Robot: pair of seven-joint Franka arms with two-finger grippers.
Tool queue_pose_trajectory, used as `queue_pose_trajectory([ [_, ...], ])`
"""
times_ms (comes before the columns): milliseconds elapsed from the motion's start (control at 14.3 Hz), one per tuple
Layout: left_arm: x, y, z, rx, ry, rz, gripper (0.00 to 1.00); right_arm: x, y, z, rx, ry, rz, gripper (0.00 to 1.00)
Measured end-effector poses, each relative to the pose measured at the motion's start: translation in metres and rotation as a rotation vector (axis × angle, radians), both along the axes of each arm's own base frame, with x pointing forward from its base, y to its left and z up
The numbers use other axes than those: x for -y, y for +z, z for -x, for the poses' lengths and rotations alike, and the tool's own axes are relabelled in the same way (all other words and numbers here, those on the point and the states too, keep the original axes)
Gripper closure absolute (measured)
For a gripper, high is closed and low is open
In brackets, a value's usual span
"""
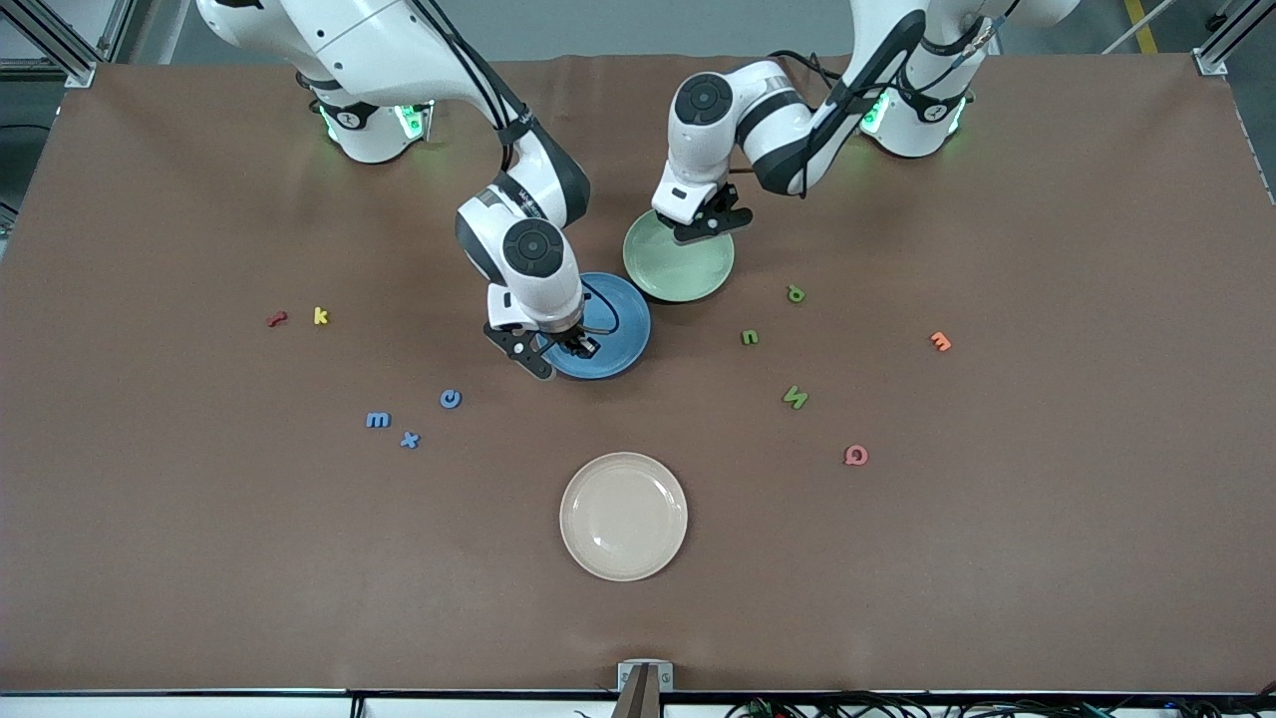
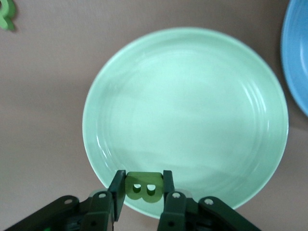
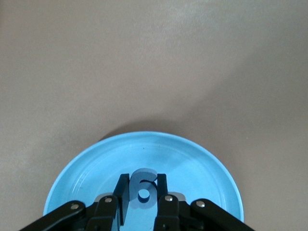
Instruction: Sort letters by color into matching plates
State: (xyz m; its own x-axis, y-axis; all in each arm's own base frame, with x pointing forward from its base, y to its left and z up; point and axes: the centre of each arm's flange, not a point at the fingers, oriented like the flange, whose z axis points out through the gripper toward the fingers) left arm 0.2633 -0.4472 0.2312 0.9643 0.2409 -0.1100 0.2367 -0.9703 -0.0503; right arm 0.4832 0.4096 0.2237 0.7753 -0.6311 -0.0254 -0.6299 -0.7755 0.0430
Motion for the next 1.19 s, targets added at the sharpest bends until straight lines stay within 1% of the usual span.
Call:
queue_pose_trajectory([
  [70, 0.003, -0.003, 0.004, -0.005, -0.007, 0.001, 0.65, -0.001, 0.0, 0.001, 0.0, -0.001, 0.0, 0.73],
  [140, 0.005, -0.006, 0.007, -0.009, -0.012, 0.008, 0.65, -0.001, 0.0, 0.001, -0.001, -0.001, 0.001, 0.68],
  [210, 0.008, -0.01, 0.01, -0.014, -0.015, 0.018, 0.65, -0.001, -0.001, 0.002, -0.001, 0.0, 0.001, 0.68],
  [280, 0.01, -0.015, 0.013, -0.023, -0.016, 0.025, 0.65, -0.002, -0.001, 0.002, -0.001, 0.0, 0.002, 0.62],
  [559, 0.015, -0.031, 0.02, -0.054, -0.015, 0.033, 0.65, -0.001, 0.001, 0.001, 0.002, 0.005, 0.001, 0.23],
  [699, 0.017, -0.03, 0.017, -0.052, -0.013, 0.038, 0.65, 0.007, 0.006, -0.008, 0.006, 0.045, 0.002, 0.03],
  [769, 0.018, -0.029, 0.016, -0.046, -0.021, 0.038, 0.65, 0.018, 0.011, -0.018, 0.005, 0.08, 0.004, 0.0],
  [979, 0.018, -0.032, 0.014, -0.034, -0.03, 0.032, 0.65, 0.083, 0.032, -0.066, 0.015, 0.224, -0.009, 0.0],
  [1049, 0.018, -0.033, 0.014, -0.032, -0.028, 0.029, 0.65, 0.11, 0.037, -0.082, 0.017, 0.286, -0.013, 0.0],
  [1188, 0.017, -0.037, 0.015, -0.019, -0.024, 0.017, 0.65, 0.165, 0.039, -0.108, 0.015, 0.449, -0.021, 0.0],
])
